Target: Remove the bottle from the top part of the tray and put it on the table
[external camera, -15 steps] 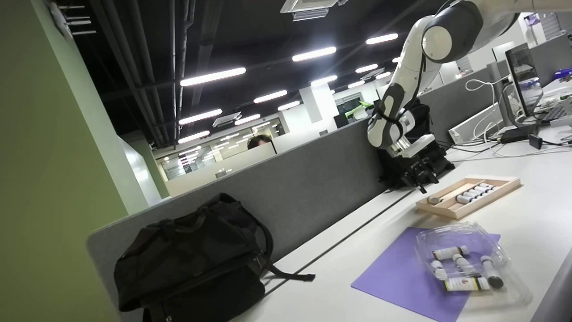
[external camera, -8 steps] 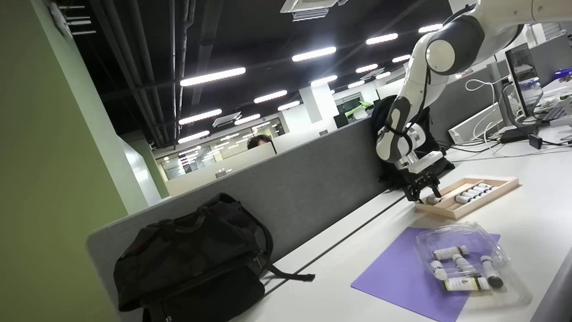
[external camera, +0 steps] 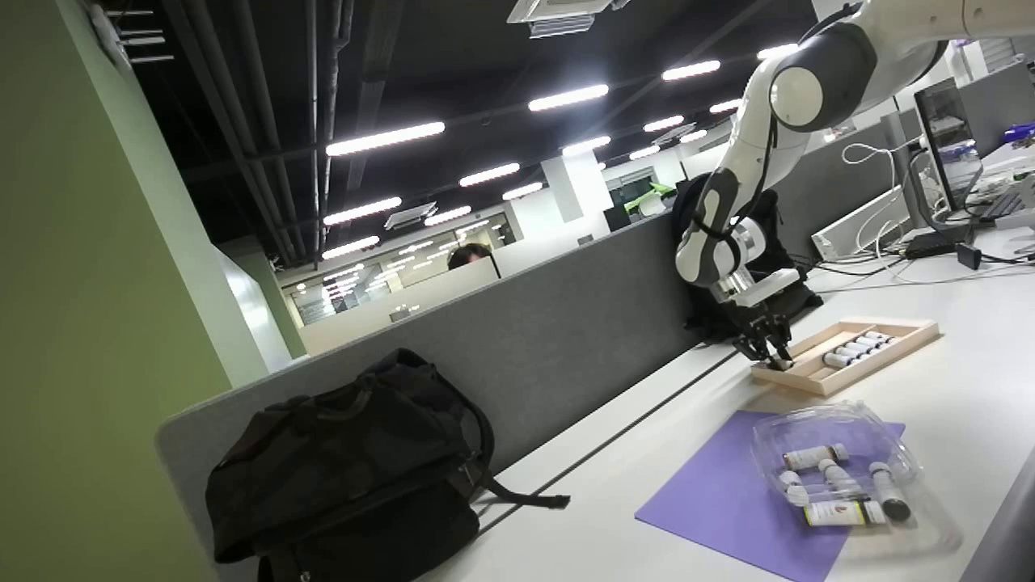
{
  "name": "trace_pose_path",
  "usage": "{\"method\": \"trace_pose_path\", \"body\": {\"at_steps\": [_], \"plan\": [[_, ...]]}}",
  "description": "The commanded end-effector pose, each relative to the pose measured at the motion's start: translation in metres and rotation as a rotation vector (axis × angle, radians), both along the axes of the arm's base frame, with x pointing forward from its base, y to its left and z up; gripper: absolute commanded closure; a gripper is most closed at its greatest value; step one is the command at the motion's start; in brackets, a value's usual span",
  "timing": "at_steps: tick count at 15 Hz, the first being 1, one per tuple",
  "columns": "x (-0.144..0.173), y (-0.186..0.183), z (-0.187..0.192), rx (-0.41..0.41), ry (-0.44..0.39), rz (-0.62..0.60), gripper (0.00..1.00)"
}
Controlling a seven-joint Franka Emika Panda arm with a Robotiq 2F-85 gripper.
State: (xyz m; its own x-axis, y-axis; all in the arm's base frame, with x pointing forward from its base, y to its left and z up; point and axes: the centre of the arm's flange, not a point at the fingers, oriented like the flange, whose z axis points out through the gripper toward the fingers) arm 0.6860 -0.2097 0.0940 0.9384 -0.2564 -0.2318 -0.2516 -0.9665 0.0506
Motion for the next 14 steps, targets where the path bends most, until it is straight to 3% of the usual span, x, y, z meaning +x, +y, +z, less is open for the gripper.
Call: {"method": "trace_pose_path", "body": {"at_steps": [1,5,7,14], "plan": [[0.009,-0.002,0.039,0.047,0.032,-0.039,0.88],[0.026,0.024,0.099,0.056,-0.018,0.002,0.88],[0.034,0.053,0.113,0.07,-0.05,0.063,0.88],[0.038,0.185,0.072,0.072,-0.006,0.261,0.88]]}}
